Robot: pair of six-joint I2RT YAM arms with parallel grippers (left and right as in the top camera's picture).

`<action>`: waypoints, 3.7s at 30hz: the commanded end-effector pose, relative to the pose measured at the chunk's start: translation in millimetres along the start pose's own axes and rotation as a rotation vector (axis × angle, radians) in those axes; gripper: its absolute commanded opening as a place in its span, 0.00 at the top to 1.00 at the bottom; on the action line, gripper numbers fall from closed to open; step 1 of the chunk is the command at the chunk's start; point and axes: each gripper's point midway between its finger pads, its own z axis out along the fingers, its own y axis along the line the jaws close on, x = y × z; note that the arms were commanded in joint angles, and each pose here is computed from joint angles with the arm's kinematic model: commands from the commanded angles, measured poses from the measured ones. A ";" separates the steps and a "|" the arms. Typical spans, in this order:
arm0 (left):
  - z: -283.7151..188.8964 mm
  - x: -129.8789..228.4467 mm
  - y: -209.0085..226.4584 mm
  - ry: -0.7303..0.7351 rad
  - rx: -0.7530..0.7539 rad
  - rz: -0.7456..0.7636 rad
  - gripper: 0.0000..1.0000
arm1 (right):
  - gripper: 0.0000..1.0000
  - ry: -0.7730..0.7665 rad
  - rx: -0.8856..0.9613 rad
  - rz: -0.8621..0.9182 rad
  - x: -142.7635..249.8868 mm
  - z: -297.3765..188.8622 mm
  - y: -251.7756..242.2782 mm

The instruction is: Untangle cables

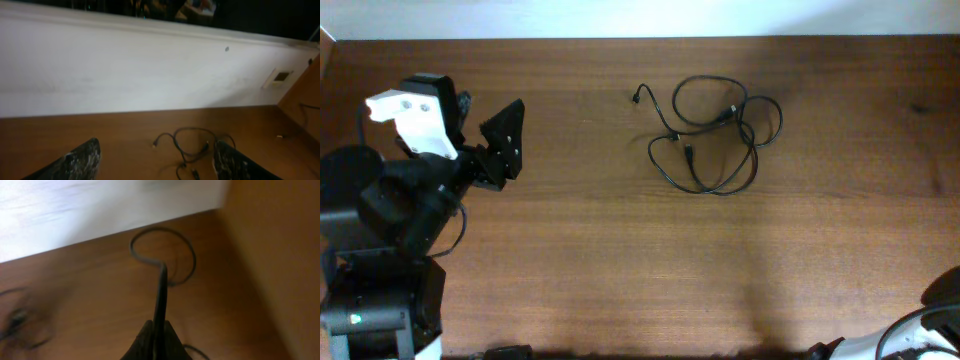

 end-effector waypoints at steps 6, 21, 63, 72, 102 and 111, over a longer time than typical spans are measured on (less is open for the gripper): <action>2.0 5.0 -15.5 0.030 0.099 -0.022 0.27 | 0.01 -0.055 0.271 0.037 -5.5 -45.3 -76.4; 0.5 21.3 -19.7 0.097 0.125 -0.054 0.10 | 0.05 0.244 -0.413 -0.086 40.7 6.8 179.9; -0.8 39.1 -11.5 0.166 0.075 -0.088 0.03 | 0.96 0.144 -1.030 -0.429 176.4 -13.1 499.9; 6.5 43.7 -7.2 0.187 0.068 -0.098 0.01 | 0.96 -0.150 -0.859 -0.507 117.3 -84.1 491.0; 12.3 52.2 -4.3 0.224 0.067 -0.116 0.02 | 0.96 -0.251 0.056 -0.632 8.0 -131.7 337.1; 16.7 56.3 -1.9 0.242 0.064 -0.124 0.02 | 0.96 -0.084 0.400 -0.539 2.4 -116.9 205.1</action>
